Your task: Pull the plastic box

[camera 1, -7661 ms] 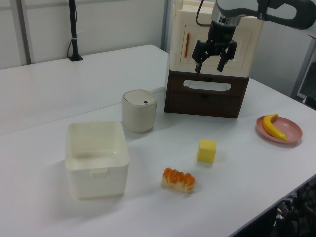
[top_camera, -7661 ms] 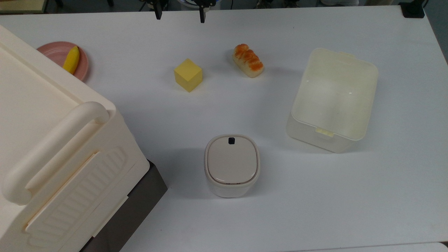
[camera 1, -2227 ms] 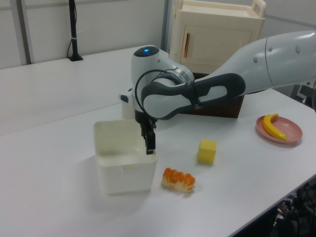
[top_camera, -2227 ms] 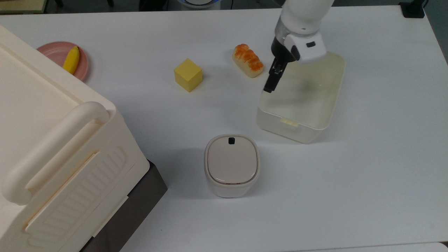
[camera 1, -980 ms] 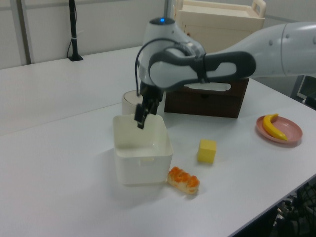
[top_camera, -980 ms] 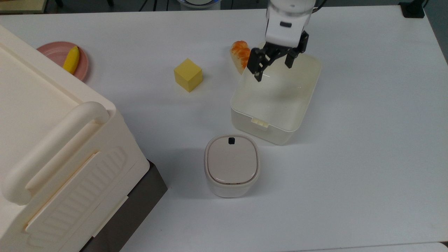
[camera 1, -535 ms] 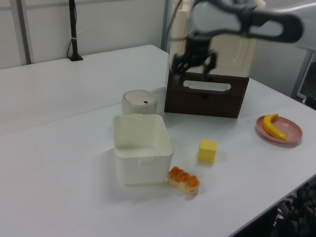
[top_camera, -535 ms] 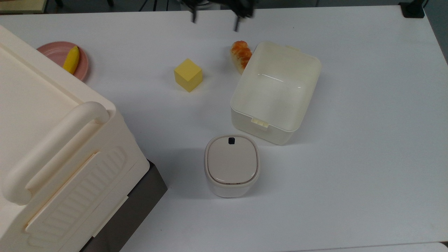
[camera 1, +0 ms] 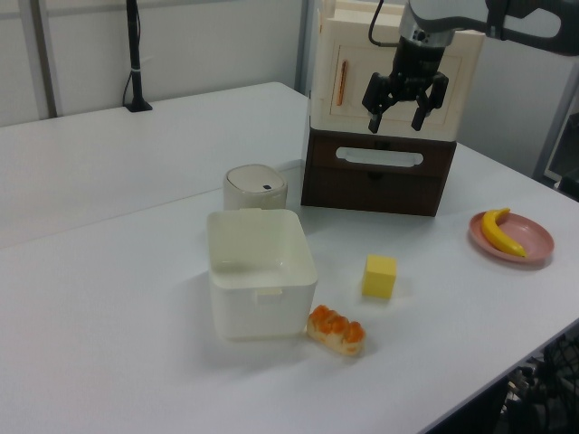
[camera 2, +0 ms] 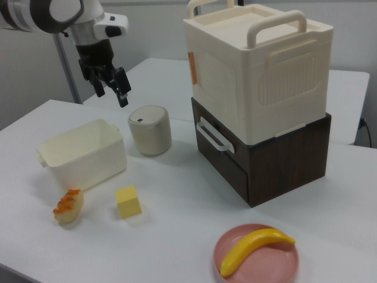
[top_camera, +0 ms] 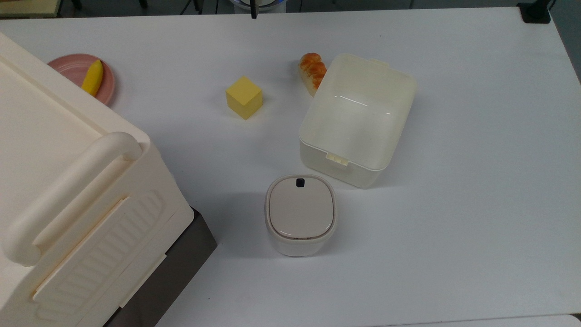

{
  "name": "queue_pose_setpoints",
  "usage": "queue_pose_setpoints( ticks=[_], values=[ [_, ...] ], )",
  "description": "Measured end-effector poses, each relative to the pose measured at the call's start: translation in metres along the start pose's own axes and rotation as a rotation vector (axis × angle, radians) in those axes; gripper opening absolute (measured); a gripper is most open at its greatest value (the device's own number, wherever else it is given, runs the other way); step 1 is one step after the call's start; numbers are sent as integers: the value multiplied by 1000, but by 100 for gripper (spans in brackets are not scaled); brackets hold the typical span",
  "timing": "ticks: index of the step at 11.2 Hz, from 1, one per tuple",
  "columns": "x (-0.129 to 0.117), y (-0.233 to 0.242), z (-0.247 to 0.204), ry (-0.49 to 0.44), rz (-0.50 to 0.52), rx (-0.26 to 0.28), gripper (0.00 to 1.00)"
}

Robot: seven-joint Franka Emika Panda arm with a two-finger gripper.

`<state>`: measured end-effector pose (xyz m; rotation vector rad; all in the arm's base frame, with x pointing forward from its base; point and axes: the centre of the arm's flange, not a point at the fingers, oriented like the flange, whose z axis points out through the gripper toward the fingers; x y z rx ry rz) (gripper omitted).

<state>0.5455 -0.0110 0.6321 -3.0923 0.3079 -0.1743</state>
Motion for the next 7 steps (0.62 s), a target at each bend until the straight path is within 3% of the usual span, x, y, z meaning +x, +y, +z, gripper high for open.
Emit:
queue_pose_setpoints(
  ticks=[7],
  values=[
    [6, 17, 7, -15, 28, 13, 100]
  ],
)
